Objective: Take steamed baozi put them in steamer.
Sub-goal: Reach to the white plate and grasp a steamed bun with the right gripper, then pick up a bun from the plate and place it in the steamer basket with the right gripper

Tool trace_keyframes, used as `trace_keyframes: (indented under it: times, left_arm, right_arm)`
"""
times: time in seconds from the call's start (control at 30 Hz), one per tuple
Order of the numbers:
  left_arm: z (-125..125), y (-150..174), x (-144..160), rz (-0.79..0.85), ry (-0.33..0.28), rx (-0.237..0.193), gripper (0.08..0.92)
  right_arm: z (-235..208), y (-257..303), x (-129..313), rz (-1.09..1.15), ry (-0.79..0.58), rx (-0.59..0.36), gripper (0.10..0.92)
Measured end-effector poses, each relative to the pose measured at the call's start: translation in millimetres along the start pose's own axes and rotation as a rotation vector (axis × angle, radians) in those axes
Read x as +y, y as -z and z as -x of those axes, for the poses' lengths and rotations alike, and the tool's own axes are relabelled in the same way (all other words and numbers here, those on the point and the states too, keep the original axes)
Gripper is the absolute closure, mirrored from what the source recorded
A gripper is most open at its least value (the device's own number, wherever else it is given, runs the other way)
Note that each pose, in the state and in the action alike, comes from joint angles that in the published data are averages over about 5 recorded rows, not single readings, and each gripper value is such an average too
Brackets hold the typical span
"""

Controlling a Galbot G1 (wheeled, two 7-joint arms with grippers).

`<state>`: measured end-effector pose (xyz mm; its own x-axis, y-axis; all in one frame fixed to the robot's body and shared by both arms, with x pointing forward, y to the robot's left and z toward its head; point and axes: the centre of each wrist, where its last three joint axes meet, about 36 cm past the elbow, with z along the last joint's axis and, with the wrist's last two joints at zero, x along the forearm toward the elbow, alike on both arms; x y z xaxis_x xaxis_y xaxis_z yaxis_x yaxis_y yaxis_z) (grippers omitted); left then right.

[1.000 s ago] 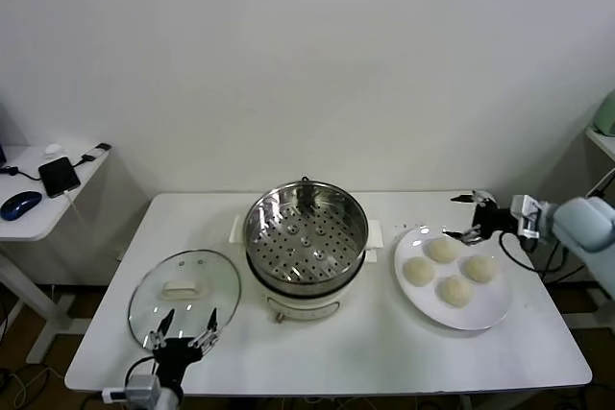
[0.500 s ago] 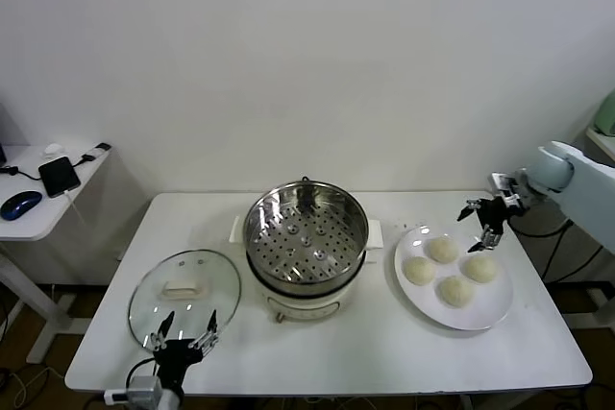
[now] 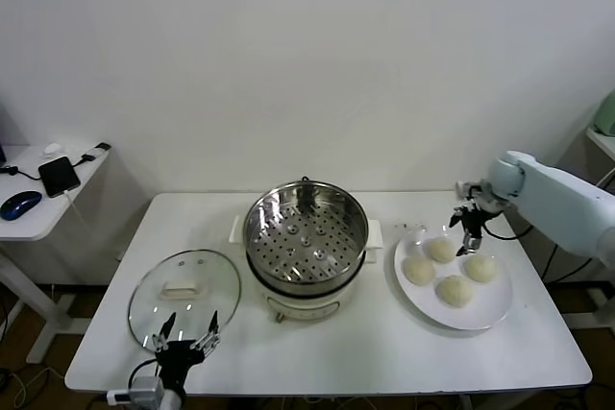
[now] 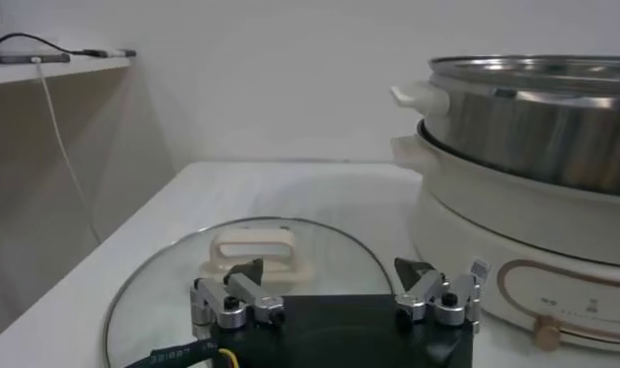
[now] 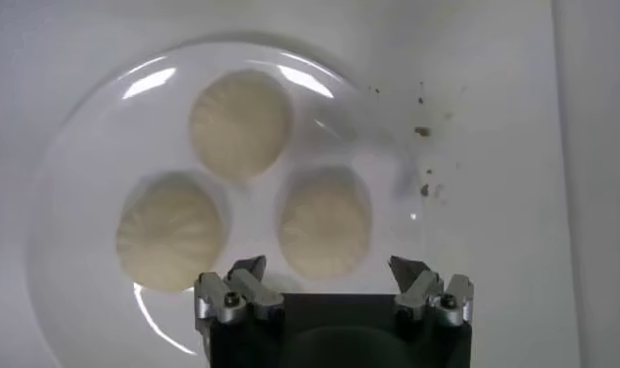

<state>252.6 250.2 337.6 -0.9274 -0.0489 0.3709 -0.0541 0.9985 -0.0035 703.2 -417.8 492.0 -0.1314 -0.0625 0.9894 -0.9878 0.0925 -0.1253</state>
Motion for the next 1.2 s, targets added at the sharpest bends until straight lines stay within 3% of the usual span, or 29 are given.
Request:
trace_keyframes:
  times: [0.37, 0.6, 0.83, 1.03, 1.2]
  left_arm:
    - [0.1, -2.0, -1.8, -0.002, -0.005, 0.002, 0.177]
    - [-1.8, -1.7, -4.4, 0.000, -0.012, 0.001, 0.177]
    - [-5.9, -0.2, -8.6, 0.001, -0.019, -0.001, 0.177]
    - [-9.6, 2.0, -11.9, 0.001, -0.022, -0.007, 0.177]
    - [-12.4, 4.1, -13.0, 0.006, -0.027, -0.012, 0.177]
  right_arm:
    - [27.3, 14.7, -1.1, 0.021, -0.004, 0.036, 0.212]
    - [34.2, 20.3, -2.5, 0.031, -0.009, 0.038, 0.337]
    - [28.6, 23.2, -4.6, 0.031, -0.002, 0.014, 0.360]
    - [-6.1, 30.5, -16.7, -0.015, -0.016, -0.018, 0.361]
    - [-73.0, 55.9, -40.8, -0.107, -0.066, -0.070, 0.361]
